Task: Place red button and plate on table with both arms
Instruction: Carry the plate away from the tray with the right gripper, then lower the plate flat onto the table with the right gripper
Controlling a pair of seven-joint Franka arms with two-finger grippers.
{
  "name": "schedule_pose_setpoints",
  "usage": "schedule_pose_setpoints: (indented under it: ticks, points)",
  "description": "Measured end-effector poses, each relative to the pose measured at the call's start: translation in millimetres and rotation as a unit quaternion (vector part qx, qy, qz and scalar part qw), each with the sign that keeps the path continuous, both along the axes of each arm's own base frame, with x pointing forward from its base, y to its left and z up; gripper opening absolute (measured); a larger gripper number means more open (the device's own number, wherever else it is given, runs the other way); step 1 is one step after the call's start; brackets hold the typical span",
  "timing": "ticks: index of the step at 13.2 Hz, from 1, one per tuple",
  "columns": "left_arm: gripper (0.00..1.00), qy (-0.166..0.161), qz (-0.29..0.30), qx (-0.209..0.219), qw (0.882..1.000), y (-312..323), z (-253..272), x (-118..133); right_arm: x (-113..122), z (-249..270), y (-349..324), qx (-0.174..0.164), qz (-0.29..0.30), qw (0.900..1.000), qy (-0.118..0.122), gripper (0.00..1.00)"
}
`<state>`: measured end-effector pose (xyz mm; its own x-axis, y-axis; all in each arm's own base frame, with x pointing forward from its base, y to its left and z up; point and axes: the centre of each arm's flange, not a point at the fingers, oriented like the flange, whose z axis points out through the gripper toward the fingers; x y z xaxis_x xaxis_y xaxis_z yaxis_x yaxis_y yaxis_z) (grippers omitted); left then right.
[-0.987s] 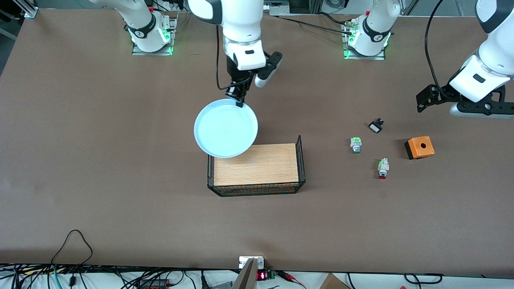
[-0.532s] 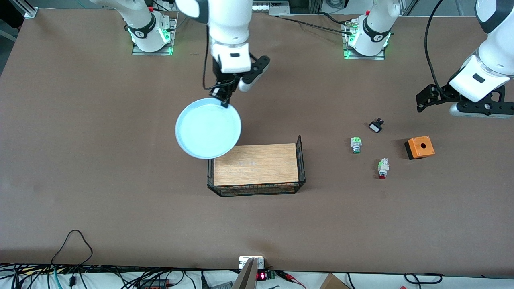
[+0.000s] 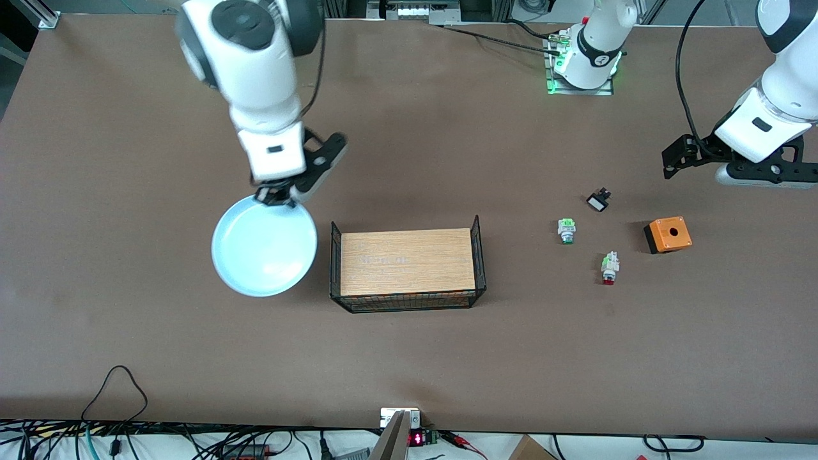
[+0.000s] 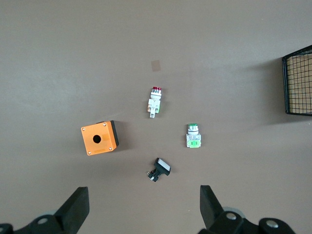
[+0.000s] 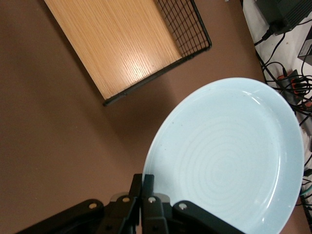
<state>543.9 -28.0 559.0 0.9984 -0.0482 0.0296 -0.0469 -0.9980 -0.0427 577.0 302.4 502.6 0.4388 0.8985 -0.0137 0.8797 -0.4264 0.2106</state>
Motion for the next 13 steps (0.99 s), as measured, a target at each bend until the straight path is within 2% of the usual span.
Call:
schedule_pose_setpoints:
  ticks: [2, 4, 6, 10, 13]
  points:
    - [1.0, 0.0, 0.0, 0.0, 1.0, 0, 0, 0, 20, -19, -46, 0.006, 0.014, 1.0, 0.016, 0.02]
    - [1.0, 0.0, 0.0, 0.0, 1.0, 0, 0, 0, 29, -41, -77, 0.009, 0.026, 0.999, 0.02, 0.02]
    - [1.0, 0.0, 0.0, 0.0, 1.0, 0, 0, 0, 24, -70, -91, 0.012, 0.039, 0.999, 0.015, 0.02]
    - [1.0, 0.002, -0.001, 0.0, 1.0, -1, 0, -1, 0, -133, -133, 0.015, 0.062, 0.998, 0.01, 0.02]
    - [1.0, 0.003, -0.003, 0.0, 1.0, -3, -1, -1, -11, -162, -170, 0.017, 0.053, 0.998, 0.008, 0.02]
